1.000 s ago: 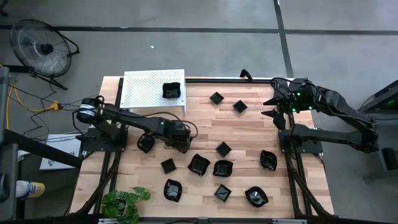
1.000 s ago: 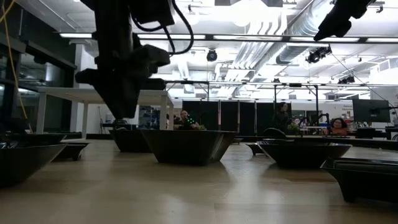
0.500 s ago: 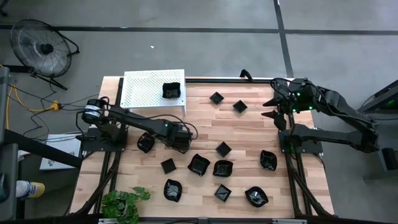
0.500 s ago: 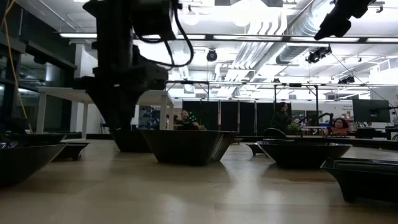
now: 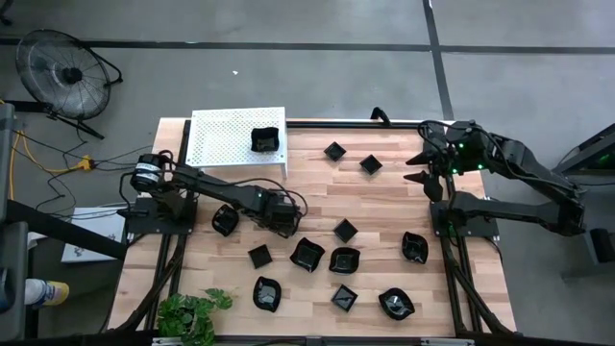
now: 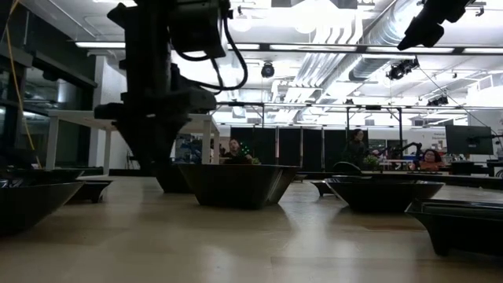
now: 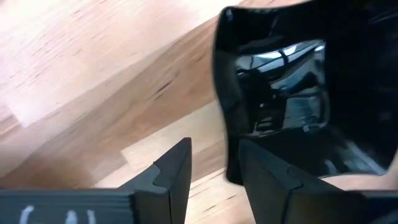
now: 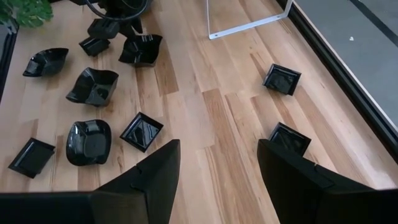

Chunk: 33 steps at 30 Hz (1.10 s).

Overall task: Pick & Place Mini shaped plates
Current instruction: Stack the black distorted square plate on top of the black distorted square plate on the shelf

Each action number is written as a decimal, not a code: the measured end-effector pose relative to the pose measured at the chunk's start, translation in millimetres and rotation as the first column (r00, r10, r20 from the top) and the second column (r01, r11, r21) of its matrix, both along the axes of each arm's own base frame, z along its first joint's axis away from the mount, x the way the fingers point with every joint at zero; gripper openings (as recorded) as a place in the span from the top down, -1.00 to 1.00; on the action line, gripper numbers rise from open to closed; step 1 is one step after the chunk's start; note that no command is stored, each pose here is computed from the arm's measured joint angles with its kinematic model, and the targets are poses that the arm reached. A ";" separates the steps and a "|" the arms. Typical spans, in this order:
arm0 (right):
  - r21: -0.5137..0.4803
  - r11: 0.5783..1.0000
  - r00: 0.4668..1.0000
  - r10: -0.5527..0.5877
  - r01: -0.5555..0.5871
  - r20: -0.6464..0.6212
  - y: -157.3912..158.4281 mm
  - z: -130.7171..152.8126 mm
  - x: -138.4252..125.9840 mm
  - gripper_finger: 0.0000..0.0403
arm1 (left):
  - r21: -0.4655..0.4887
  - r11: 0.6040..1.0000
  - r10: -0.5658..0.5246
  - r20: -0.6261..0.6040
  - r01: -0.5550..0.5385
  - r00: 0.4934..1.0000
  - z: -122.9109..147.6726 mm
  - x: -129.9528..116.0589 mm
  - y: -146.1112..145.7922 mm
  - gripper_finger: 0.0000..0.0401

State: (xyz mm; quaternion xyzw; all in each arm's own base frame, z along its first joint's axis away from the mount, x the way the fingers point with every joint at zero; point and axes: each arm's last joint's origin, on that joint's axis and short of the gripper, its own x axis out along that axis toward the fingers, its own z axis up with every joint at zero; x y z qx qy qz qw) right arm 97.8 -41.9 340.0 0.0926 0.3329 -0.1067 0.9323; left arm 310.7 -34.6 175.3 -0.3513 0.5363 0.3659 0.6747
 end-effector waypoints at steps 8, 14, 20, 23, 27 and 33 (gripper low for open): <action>0.000 1.000 1.000 0.000 0.000 -0.001 0.0 -0.1 -0.1 -0.04 | -0.007 1.000 0.000 0.032 0.000 1.000 0.5 3.0 -0.4 0.35; 0.000 1.000 1.000 0.000 0.000 -0.002 0.1 -0.2 -0.1 -0.04 | -0.009 1.000 0.004 0.036 -0.003 0.999 0.6 3.4 -0.5 0.35; -0.005 1.000 1.000 0.004 -0.004 -0.003 0.1 -0.2 -0.2 -0.04 | -0.025 1.000 0.003 0.051 -0.001 0.999 0.8 4.9 -1.3 0.35; -0.010 1.000 1.000 0.009 -0.009 -0.004 0.1 -0.2 -0.2 -0.04 | -0.025 1.000 0.004 0.050 -0.002 0.999 0.8 4.9 -1.3 0.35; -0.014 1.000 1.000 0.012 -0.012 -0.005 0.1 -0.2 -0.2 -0.04 | -0.025 1.000 0.003 0.051 -0.002 0.999 0.8 4.9 -1.3 0.35; -0.016 1.000 1.000 0.014 -0.014 -0.006 0.0 -0.2 -0.2 -0.04 | -0.025 1.000 0.003 0.051 -0.002 0.999 0.9 4.8 -1.3 0.47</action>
